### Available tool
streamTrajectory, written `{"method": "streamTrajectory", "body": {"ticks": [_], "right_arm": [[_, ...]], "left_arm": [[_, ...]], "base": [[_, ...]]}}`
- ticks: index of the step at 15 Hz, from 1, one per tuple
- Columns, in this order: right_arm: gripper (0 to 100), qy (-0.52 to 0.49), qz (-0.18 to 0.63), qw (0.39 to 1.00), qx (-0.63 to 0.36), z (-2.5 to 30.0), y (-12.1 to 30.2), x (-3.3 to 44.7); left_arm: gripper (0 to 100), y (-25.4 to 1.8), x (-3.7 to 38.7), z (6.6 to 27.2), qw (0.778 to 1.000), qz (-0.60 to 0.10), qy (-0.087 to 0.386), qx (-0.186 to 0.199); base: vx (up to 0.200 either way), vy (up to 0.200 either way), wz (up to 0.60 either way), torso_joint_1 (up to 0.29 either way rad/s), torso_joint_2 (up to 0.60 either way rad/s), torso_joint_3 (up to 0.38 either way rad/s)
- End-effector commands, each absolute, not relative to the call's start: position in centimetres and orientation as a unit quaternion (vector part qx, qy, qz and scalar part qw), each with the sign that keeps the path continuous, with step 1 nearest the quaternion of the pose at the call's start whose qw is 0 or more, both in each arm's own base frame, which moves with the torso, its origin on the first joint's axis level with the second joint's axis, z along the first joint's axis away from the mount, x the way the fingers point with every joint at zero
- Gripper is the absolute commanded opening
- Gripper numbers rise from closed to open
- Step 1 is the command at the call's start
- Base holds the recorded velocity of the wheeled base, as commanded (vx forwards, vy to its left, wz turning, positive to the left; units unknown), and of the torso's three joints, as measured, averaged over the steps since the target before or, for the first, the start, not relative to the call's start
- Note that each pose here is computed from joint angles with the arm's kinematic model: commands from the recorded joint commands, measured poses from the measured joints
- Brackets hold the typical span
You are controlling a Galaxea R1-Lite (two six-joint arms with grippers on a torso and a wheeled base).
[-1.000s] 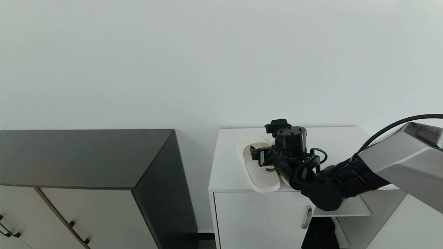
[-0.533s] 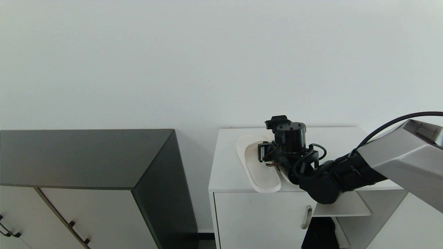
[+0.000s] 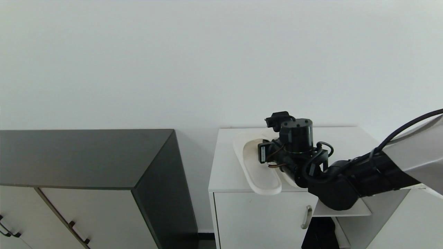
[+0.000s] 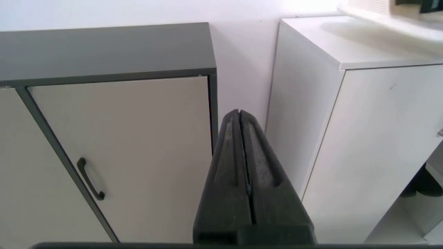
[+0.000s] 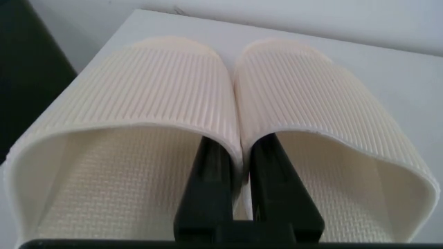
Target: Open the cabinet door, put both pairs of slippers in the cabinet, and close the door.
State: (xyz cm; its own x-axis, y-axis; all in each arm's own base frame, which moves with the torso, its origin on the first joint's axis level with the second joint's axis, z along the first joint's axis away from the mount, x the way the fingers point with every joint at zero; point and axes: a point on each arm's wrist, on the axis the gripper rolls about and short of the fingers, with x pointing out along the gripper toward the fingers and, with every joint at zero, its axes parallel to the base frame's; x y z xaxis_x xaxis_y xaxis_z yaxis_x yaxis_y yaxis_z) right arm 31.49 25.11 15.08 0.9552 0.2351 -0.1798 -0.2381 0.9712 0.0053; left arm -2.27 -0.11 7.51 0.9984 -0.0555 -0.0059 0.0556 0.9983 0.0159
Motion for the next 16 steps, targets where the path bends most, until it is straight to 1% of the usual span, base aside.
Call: {"method": "streamTrajectory", "body": {"ticks": [1,3,4,6,13,16], "right_arm": [[0,0.073,0.142,0.987,0.0,17.6,24.6,28.5],[0,0.078,0.158,0.984,-0.004,17.7,24.6,26.6],[0,0.093,0.173,0.98,-0.013,17.1,24.2,24.4],[0,0.089,0.181,0.979,-0.005,17.3,23.7,23.0],[0,0.094,0.181,0.979,-0.007,16.8,24.0,23.1],[0,0.095,0.181,0.979,-0.007,16.8,24.0,23.1]], "left_arm": [[0,-0.1,-2.3,7.5,1.0,-0.028,0.003,0.008],[0,-0.1,-2.3,7.5,1.0,-0.028,0.003,0.008],[0,-0.1,-2.3,7.5,1.0,-0.028,0.002,0.008],[0,-0.1,-2.3,7.5,1.0,-0.028,0.003,0.009],[0,-0.1,-2.3,7.5,1.0,-0.028,0.003,0.009],[0,-0.1,-2.3,7.5,1.0,-0.028,0.003,0.009]], "base": [[0.0,0.0,0.0,0.0,0.0,0.0],[0.0,0.0,0.0,0.0,0.0,0.0],[0.0,0.0,0.0,0.0,0.0,0.0],[0.0,0.0,0.0,0.0,0.0,0.0],[0.0,0.0,0.0,0.0,0.0,0.0],[-0.2,0.0,0.0,0.007,0.0,0.002]]}}
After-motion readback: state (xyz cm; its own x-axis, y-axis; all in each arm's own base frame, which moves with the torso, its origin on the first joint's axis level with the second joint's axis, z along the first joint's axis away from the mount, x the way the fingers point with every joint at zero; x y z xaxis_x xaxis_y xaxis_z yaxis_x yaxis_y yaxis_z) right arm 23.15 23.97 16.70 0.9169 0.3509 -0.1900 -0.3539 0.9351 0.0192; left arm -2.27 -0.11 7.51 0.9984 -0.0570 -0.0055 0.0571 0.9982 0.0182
